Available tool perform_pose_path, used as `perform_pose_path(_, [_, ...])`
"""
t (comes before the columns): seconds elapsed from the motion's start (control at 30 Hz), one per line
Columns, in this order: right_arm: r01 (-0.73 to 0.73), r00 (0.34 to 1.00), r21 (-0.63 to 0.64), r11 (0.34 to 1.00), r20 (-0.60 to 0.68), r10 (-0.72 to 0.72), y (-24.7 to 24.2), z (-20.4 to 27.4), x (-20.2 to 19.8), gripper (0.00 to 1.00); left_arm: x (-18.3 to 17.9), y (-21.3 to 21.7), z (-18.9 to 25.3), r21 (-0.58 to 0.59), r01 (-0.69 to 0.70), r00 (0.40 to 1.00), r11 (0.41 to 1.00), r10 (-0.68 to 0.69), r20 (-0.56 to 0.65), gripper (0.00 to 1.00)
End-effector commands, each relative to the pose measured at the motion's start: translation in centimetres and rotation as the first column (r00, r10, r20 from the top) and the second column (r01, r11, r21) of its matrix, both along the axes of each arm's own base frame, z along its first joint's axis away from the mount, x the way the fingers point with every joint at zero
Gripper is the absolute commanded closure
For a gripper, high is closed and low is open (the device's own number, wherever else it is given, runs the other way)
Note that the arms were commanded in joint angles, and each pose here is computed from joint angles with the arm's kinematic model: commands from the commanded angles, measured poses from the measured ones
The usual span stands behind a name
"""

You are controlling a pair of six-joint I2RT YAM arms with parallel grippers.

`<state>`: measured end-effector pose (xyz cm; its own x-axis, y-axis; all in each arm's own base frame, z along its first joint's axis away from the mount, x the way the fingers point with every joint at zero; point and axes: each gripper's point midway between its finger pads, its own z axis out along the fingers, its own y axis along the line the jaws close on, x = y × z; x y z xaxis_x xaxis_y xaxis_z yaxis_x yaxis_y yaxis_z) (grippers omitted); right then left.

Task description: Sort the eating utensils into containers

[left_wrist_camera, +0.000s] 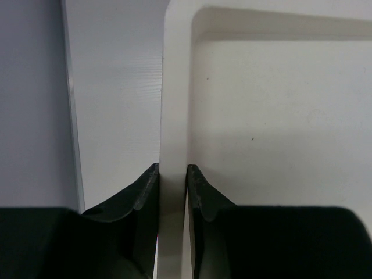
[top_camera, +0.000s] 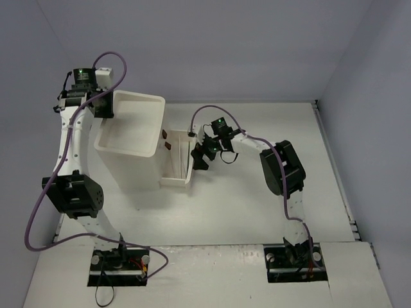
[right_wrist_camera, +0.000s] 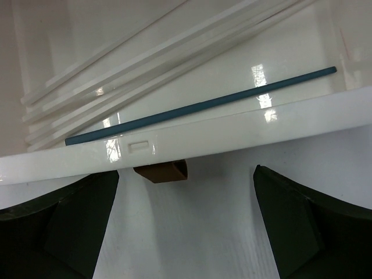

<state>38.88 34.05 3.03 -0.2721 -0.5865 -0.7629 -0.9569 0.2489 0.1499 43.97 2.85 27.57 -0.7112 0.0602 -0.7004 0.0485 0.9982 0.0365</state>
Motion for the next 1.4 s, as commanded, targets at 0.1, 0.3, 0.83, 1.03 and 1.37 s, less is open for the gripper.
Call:
perform_pose_path(0.1, [-0.082, 0.988, 0.110, 0.991, 0.139, 0.066, 3.9, 4.7, 1.7, 0.00, 0.5, -3.8, -1.9, -0.065, 0.095, 0.995, 0.993, -0.098, -0.032, 1.00])
perform_pose_path(0.3, [-0.149, 0.980, 0.155, 0.976, 0.157, 0.125, 6.8, 5.9, 1.2, 0.00, 0.6, -4.2, -2.3, -0.085, 0.104, 0.994, 0.991, -0.107, -0.035, 1.00])
perform_pose_path(0.83, [-0.175, 0.971, 0.257, 0.950, 0.203, 0.124, 12.8, 8.6, 3.3, 0.00, 1.2, -5.2, -2.5, -0.154, 0.097, 0.995, 0.983, -0.102, -0.023, 1.00])
perform_pose_path(1.03, [-0.133, 0.979, 0.390, 0.911, 0.194, 0.061, 14.3, 11.3, 3.6, 0.00, 1.2, -5.4, -2.4, -0.165, 0.106, 0.994, 0.981, -0.111, -0.016, 1.00])
perform_pose_path(1.37, [-0.046, 0.982, 0.493, 0.869, 0.180, -0.050, 13.2, 13.6, 3.0, 0.00, 1.6, -5.4, -0.2, -0.173, 0.107, 0.994, 0.979, -0.101, 0.044, 0.91])
